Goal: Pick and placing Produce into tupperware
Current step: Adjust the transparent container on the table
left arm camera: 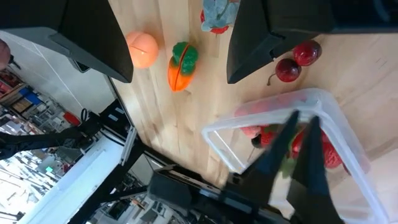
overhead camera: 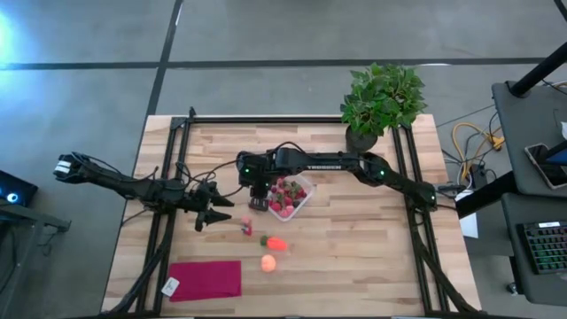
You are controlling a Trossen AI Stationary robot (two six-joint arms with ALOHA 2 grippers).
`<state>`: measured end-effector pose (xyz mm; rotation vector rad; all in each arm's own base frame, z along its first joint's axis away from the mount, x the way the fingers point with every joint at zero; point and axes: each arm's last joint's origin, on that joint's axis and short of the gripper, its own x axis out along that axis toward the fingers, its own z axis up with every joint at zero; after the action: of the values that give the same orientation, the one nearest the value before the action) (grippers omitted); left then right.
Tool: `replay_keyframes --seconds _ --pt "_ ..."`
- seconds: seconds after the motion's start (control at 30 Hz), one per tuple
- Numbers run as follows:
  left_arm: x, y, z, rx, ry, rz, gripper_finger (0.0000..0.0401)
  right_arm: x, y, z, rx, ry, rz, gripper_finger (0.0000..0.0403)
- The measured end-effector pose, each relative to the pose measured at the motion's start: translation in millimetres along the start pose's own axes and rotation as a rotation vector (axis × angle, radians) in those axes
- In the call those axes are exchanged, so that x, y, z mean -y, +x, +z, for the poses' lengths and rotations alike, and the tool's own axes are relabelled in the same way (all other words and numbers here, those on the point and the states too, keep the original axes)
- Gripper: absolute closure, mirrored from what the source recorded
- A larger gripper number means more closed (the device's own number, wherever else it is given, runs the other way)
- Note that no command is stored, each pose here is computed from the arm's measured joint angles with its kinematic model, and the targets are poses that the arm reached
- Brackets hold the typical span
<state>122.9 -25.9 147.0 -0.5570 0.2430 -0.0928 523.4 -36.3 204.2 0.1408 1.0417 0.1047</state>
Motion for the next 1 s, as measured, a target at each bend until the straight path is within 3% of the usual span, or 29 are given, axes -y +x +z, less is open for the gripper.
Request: replay_keyframes --seconds 0.4,0.7,1.0 --pt "0.0 0.0 0.0 0.000 -0.002 0.000 0.0154 -2.4 -0.7 0.0 -0.002 0.022 0.011 0.0351" --pt "0.0 0.0 0.0 0.000 -0.005 0.000 0.0154 -0.4 -9.0 8.7 0.050 0.021 -0.065 0.0351" --pt "-0.3 -0.1 0.5 0.014 -0.005 0.017 0.0154 28.0 5.0 0.4 0.022 0.225 -0.140 0.0351"
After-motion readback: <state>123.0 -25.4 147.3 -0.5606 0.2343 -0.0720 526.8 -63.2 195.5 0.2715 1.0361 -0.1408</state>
